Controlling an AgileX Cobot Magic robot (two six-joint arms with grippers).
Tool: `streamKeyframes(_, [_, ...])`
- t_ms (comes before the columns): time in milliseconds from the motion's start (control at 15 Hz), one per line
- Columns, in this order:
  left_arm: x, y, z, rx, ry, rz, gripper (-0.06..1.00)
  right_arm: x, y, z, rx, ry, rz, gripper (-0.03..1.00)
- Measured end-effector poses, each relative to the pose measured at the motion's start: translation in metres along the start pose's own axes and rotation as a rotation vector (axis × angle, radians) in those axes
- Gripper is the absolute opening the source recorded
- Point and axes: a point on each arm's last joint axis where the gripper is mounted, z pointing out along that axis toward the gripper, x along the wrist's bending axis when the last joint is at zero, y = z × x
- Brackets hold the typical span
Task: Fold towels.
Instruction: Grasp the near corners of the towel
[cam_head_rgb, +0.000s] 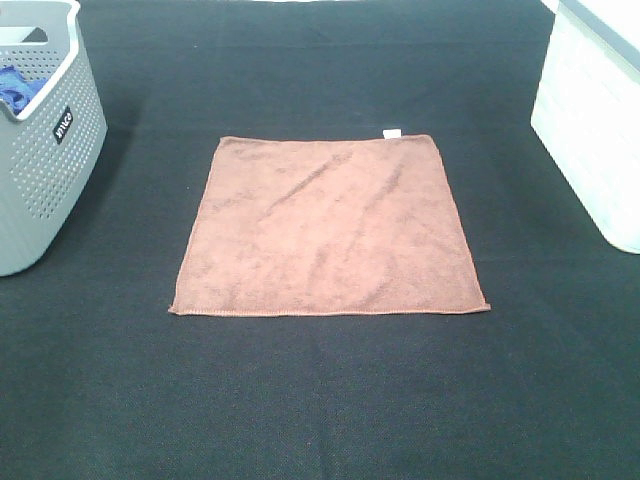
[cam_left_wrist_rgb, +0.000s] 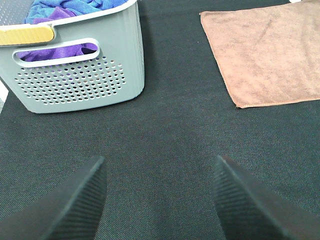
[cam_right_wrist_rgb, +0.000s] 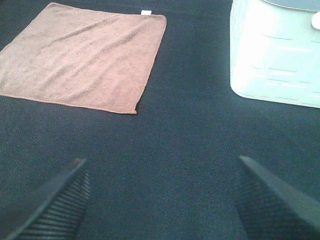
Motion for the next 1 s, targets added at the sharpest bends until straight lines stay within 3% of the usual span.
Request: streamKeyframes(1000, [0.0000, 0.0000, 0.0000, 0.000, 0.000, 0.000, 0.60, 0.0000, 0.0000, 0.0000, 0.000, 0.000, 0.000, 0.74])
